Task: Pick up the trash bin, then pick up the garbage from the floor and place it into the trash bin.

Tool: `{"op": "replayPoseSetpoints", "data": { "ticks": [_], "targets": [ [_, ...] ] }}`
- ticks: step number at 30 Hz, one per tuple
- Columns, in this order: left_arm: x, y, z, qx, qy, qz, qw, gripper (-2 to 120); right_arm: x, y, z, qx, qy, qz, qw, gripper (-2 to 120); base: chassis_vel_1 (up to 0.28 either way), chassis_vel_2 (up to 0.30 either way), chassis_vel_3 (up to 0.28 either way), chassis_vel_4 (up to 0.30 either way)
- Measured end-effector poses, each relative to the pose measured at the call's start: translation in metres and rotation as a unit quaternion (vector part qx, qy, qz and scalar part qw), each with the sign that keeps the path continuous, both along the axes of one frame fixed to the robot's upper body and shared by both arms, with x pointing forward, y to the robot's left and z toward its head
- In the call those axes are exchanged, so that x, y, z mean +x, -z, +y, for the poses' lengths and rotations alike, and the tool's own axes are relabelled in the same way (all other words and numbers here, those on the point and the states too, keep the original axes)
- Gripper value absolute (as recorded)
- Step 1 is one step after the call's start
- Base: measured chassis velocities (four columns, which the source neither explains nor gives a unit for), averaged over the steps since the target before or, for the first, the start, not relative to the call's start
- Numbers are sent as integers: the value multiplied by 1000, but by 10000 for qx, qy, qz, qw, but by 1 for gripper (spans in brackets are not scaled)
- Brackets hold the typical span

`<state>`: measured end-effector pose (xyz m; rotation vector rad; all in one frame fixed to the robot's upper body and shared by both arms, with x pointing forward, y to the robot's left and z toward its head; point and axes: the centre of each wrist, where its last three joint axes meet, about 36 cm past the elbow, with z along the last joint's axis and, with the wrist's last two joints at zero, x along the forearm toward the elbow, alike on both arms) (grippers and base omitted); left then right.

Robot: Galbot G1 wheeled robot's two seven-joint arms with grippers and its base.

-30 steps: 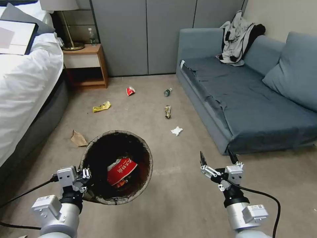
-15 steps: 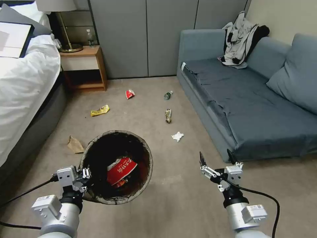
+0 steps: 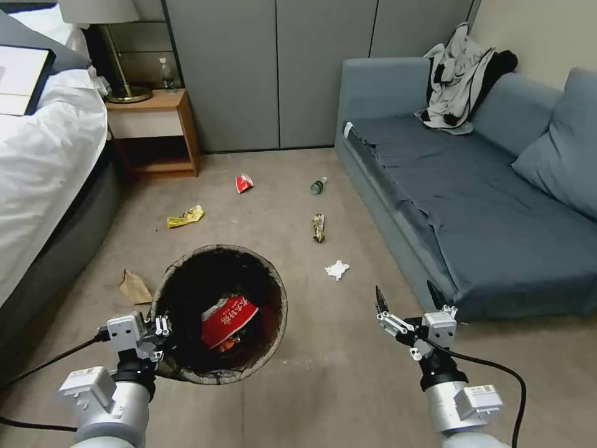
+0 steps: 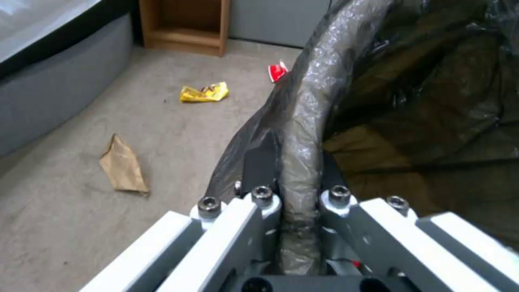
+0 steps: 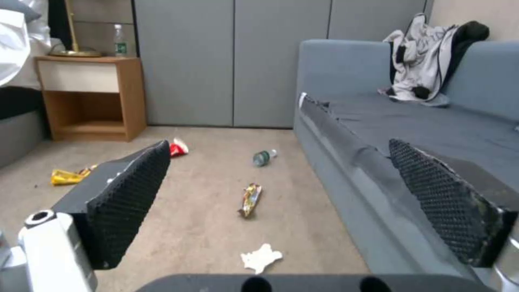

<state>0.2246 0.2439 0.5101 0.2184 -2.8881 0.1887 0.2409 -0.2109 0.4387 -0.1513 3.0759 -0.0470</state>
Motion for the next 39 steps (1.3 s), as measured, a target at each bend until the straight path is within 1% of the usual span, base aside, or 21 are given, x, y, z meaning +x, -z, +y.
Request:
{"op": "replayPoseSetpoints", "data": {
  "ticks": [39],
  "targets": [
    [0, 0, 1, 4, -17, -12, 10000, 3, -1, 1, 1, 17, -33, -13, 10000, 100, -125, 124, 120, -119]
  ]
}}
